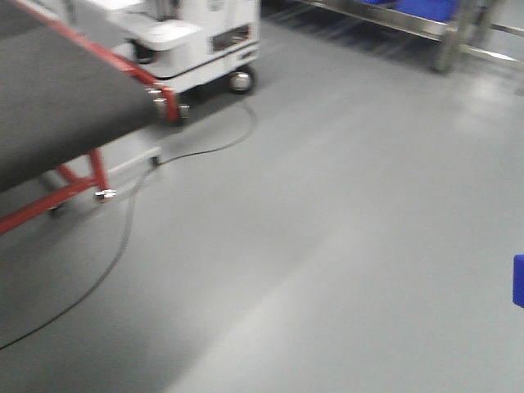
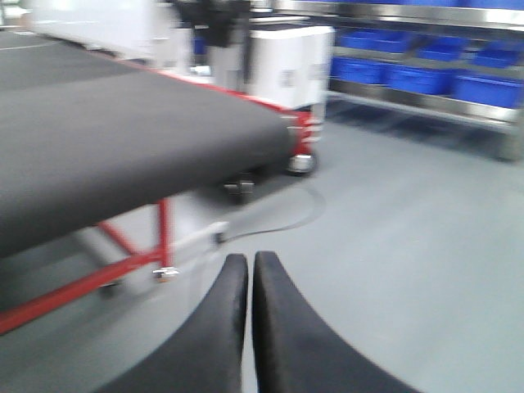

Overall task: Pour parts from conveyor to right shelf
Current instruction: 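Drive the base away from the conveyor holding the blue part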

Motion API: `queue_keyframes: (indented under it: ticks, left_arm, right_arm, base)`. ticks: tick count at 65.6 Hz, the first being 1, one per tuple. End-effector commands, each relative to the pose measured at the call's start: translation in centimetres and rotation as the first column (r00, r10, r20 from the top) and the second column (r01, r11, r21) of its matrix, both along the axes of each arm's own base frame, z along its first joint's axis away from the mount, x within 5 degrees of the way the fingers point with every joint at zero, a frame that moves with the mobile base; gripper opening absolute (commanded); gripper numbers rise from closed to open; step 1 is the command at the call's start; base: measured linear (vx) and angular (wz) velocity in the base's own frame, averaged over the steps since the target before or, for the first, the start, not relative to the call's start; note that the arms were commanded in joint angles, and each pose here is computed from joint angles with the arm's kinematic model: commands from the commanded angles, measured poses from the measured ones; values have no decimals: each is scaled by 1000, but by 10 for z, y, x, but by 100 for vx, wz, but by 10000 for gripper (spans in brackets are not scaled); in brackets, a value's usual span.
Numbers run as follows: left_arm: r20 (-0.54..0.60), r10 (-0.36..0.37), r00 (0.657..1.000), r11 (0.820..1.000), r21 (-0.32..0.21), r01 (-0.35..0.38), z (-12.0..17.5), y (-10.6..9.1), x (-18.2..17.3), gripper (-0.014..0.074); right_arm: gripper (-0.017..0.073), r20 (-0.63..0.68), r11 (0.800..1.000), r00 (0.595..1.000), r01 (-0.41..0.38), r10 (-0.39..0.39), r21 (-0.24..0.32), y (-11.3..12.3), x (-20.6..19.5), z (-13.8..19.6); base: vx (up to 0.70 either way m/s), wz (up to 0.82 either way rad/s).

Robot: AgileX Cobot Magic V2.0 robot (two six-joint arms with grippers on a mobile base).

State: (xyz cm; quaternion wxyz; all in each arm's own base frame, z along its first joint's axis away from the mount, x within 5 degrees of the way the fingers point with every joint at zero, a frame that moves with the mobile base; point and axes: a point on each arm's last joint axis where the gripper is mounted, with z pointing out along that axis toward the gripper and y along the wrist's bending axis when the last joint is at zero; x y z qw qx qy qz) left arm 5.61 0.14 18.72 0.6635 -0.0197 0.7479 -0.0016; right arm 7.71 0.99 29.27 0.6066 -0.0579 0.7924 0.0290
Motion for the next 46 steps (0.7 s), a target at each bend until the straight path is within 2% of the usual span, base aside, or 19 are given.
queue_keyframes:
  ticks: [1,29,46]
  left_arm:
    - [103,3,995,1000,-14,-2,14,0,-1,-6]
    - [103,3,995,1000,-14,-2,14,0,-1,-6]
    - [103,3,995,1000,-14,-2,14,0,-1,-6]
  right_arm:
    - [-5,99,1000,995,9,-9,9,-1,1,16]
    - [-5,99,1000,995,9,-9,9,-1,1,16]
    - [-5,99,1000,995,9,-9,9,-1,1,16]
  base:
    - [-34,-94]
    - [-29,-103]
    - [-21,-78]
